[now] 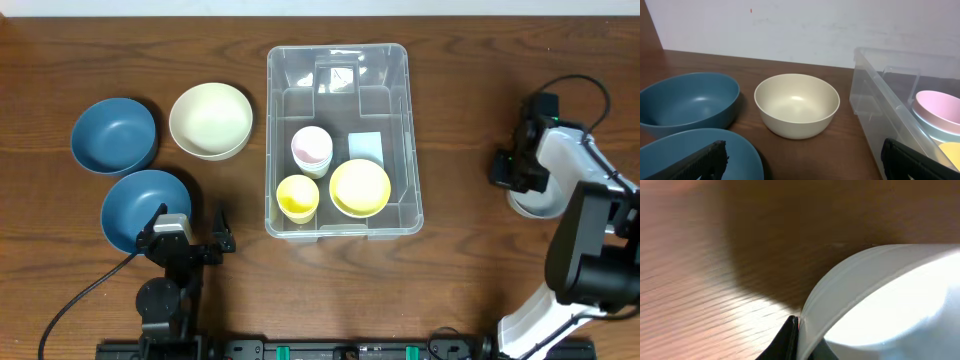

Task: Pack container
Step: 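Lift the gray-blue bowl and carry it left over the bin, then lower the gray-blue bowl into the bin and open the right gripper, then pull the right gripper back to the right side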

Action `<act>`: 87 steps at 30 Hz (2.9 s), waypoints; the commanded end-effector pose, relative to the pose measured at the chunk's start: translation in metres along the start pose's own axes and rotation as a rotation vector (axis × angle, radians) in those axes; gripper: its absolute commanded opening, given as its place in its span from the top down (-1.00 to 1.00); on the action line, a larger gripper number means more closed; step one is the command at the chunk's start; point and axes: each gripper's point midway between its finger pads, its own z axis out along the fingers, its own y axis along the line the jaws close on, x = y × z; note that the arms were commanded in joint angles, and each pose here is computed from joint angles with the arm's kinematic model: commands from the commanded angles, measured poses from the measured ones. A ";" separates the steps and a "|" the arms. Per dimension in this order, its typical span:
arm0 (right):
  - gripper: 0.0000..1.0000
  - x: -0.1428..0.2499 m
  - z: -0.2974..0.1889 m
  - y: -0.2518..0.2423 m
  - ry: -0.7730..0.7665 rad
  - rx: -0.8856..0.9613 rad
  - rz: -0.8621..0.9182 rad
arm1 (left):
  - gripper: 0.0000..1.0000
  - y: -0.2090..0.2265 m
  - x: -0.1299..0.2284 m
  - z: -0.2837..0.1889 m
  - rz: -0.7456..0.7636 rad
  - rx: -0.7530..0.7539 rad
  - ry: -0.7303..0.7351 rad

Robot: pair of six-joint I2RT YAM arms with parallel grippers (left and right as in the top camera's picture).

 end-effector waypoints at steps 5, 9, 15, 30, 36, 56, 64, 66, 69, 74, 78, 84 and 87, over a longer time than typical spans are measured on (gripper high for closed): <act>0.88 -0.008 -0.096 0.068 -0.262 -0.109 -0.233 | -0.96 -0.001 0.017 0.002 0.012 0.010 0.041; 0.92 0.004 -0.150 0.114 -0.398 -0.182 -0.364 | -0.96 -0.001 0.017 0.002 0.012 0.010 0.041; 0.92 0.037 -0.214 0.181 -0.553 -0.272 -0.555 | -0.96 -0.001 0.017 0.002 0.012 0.010 0.041; 0.94 0.107 -0.204 0.264 -0.519 -0.325 -0.828 | -0.96 -0.001 0.017 0.002 0.012 0.010 0.041; 0.93 0.128 -0.174 0.283 -0.446 -0.293 -0.913 | -0.96 -0.001 0.017 0.002 0.012 0.010 0.041; 0.16 0.127 -0.167 0.277 -0.471 -0.180 -0.923 | -0.96 -0.001 0.017 0.002 0.012 0.010 0.041; 0.10 0.074 -0.219 0.237 -0.644 -0.136 -0.641 | -0.96 -0.001 0.017 0.002 0.012 0.010 0.041; 0.02 0.057 -0.229 0.216 -0.665 -0.139 -0.555 | -0.96 -0.001 0.017 0.002 0.012 0.010 0.041; 0.02 0.038 -0.240 0.182 -0.676 -0.133 -0.443 | -0.96 -0.001 0.017 0.002 0.012 0.010 0.041; -0.47 0.011 -0.254 0.119 -0.701 -0.090 -0.263 | -0.96 -0.001 0.017 0.002 0.012 0.010 0.041; -0.87 0.000 -0.259 0.076 -0.707 -0.044 -0.158 | -0.96 -0.001 0.017 0.002 0.012 0.010 0.041; -0.98 -0.011 -0.254 0.034 -0.689 0.014 -0.050 | -0.96 -0.001 0.017 0.002 0.012 0.010 0.041; -0.99 -0.013 -0.253 0.027 -0.684 0.024 -0.030 | -0.96 -0.001 0.017 0.002 0.012 0.010 0.041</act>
